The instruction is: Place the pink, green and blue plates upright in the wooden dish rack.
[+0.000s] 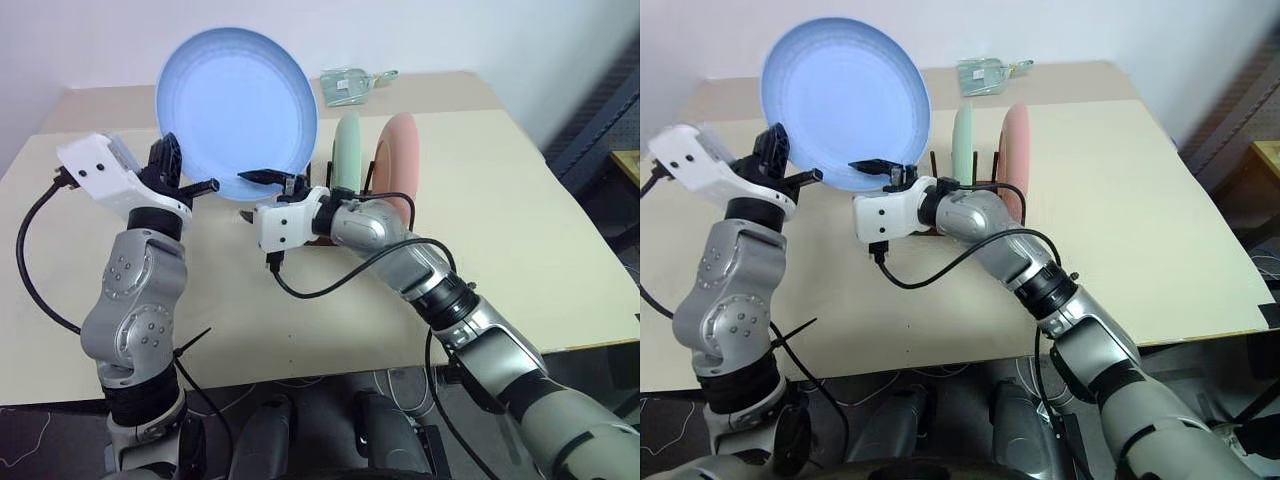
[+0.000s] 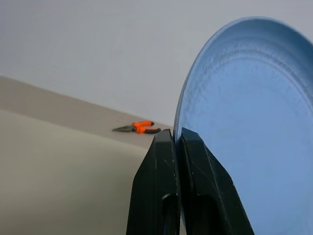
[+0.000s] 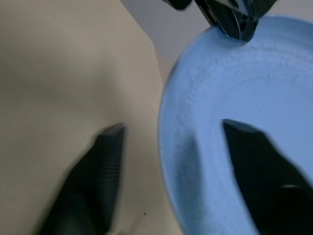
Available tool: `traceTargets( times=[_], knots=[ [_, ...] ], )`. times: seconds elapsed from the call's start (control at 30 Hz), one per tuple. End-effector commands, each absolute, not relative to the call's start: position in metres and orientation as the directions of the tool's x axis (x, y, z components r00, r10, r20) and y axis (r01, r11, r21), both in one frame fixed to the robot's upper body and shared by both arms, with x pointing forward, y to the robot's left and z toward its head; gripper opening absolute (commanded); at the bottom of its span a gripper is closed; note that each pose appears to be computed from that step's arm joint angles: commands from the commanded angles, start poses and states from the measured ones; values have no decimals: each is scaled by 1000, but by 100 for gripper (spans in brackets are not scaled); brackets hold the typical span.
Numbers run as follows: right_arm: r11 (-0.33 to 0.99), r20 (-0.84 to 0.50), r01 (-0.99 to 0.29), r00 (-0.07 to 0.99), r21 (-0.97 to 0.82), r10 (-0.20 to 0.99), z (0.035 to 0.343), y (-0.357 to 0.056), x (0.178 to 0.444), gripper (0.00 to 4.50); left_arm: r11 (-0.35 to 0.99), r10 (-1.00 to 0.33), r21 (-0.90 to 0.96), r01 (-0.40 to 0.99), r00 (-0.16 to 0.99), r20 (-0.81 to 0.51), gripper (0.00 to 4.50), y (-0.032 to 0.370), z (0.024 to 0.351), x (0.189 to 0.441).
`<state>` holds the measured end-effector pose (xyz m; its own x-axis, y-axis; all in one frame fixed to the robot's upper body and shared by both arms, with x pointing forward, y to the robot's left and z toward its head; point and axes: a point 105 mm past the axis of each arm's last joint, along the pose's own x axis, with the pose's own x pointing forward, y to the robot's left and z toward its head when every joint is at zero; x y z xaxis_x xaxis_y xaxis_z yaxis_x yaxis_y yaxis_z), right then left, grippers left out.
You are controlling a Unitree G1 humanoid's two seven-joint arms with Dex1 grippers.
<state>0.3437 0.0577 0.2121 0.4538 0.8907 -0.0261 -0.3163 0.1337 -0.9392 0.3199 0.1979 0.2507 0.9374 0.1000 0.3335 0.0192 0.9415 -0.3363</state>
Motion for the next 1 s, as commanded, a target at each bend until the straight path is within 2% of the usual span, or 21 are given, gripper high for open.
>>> traceTargets(
  times=[0.03, 0.07, 0.1, 0.27, 0.37, 0.5, 0.63, 0.7, 0.77, 0.87, 0.93, 1.0],
  knots=[
    [154, 27, -250, 447, -956, 894, 228, 63, 344, 90, 943, 71, -324, 70, 912, 403, 0, 189, 266, 308],
    [156, 30, -248, 449, -956, 893, 229, 64, 345, 34, 942, 67, -326, 74, 913, 401, 0, 188, 266, 308],
    [158, 32, -245, 450, -956, 892, 229, 64, 345, 5, 942, 64, -326, 77, 914, 400, 0, 187, 265, 307],
    [151, 32, -237, 443, -960, 896, 228, 64, 344, 5, 936, 46, -339, 96, 921, 388, 0, 184, 260, 307],
    [152, 37, -227, 444, -962, 895, 228, 64, 343, 0, 925, 48, -364, 106, 920, 390, 89, 185, 260, 306],
    [160, 47, -227, 435, -961, 899, 230, 64, 342, 0, 882, 216, -470, 44, 848, 485, 290, 225, 292, 302],
    [203, 85, -256, 405, -945, 910, 236, 64, 337, 0, 873, 404, -467, -141, 747, 528, 290, 283, 316, 291],
    [282, 156, -307, 377, -909, 913, 248, 63, 331, 0, 873, 473, -388, -295, 702, 532, 290, 314, 315, 282],
    [360, 232, -374, 345, -854, 910, 261, 60, 324, 0, 882, 469, -240, -405, 712, 522, 290, 328, 305, 280],
    [436, 324, -517, 296, -737, 898, 272, 51, 312, 0, 905, 384, -20, -426, 794, 471, 290, 327, 273, 285],
    [462, 393, -659, 265, -593, 881, 280, 45, 302, 0, 915, 314, 111, -387, 860, 403, 290, 317, 246, 289],
    [436, 474, -829, 244, -350, 846, 283, 37, 287, 0, 946, 165, 225, -233, 945, 283, 290, 282, 201, 294]
  ],
)
